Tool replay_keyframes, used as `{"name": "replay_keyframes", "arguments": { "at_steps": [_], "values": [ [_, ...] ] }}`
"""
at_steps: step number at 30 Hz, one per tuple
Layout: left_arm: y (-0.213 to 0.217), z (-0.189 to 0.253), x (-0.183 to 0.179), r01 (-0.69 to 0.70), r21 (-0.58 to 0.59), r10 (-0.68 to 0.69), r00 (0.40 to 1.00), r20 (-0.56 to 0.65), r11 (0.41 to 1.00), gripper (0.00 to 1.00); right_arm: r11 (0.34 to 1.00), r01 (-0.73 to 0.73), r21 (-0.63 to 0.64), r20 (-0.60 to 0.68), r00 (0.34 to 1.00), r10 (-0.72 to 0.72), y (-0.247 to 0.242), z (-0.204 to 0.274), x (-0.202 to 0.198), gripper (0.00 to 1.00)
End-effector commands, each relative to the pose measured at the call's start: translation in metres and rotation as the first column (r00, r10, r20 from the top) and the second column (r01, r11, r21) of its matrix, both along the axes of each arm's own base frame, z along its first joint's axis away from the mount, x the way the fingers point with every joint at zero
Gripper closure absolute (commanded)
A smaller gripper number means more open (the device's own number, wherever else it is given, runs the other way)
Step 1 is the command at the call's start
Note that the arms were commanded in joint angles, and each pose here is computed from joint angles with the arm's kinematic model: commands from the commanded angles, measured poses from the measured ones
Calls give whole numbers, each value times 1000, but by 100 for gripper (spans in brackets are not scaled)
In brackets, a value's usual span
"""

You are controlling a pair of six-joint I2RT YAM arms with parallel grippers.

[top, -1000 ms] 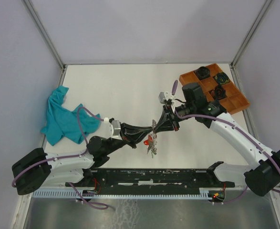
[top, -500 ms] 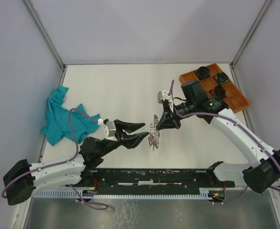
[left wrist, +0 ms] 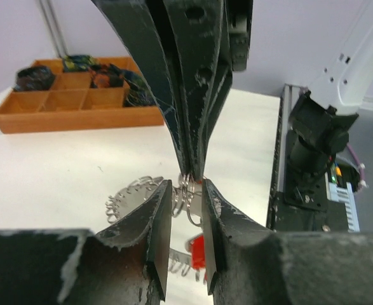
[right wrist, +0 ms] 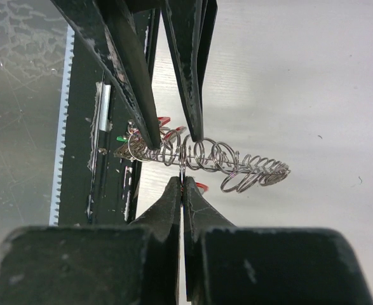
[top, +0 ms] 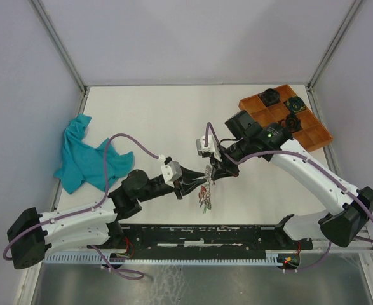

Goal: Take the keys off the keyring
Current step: Remove the key from the keyring.

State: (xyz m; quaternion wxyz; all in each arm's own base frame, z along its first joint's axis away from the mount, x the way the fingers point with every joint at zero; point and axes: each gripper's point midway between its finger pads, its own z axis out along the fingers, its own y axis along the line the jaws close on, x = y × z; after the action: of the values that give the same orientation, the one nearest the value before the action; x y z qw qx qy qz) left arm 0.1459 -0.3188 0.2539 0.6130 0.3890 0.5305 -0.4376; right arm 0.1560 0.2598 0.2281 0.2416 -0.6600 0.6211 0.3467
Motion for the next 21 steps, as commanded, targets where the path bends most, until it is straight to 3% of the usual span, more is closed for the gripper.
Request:
{"name": "replay_keyframes", "arguments": {
  "at_steps": [1,12,21],
  "values": [
    [-12,8,-7,74,17,-74,996,39,997,69,999,-32,0,68,997,32,1,13,3,99],
    [-21,3,-6,91,25,-92,996,20,996,67,998,-66,-19,65,996,67,4,10,-4,99],
    [-28,-1,-5,112,33,-113,994,8,993,72,996,-85,-27,64,994,86,6,9,-8,99]
  ]
}}
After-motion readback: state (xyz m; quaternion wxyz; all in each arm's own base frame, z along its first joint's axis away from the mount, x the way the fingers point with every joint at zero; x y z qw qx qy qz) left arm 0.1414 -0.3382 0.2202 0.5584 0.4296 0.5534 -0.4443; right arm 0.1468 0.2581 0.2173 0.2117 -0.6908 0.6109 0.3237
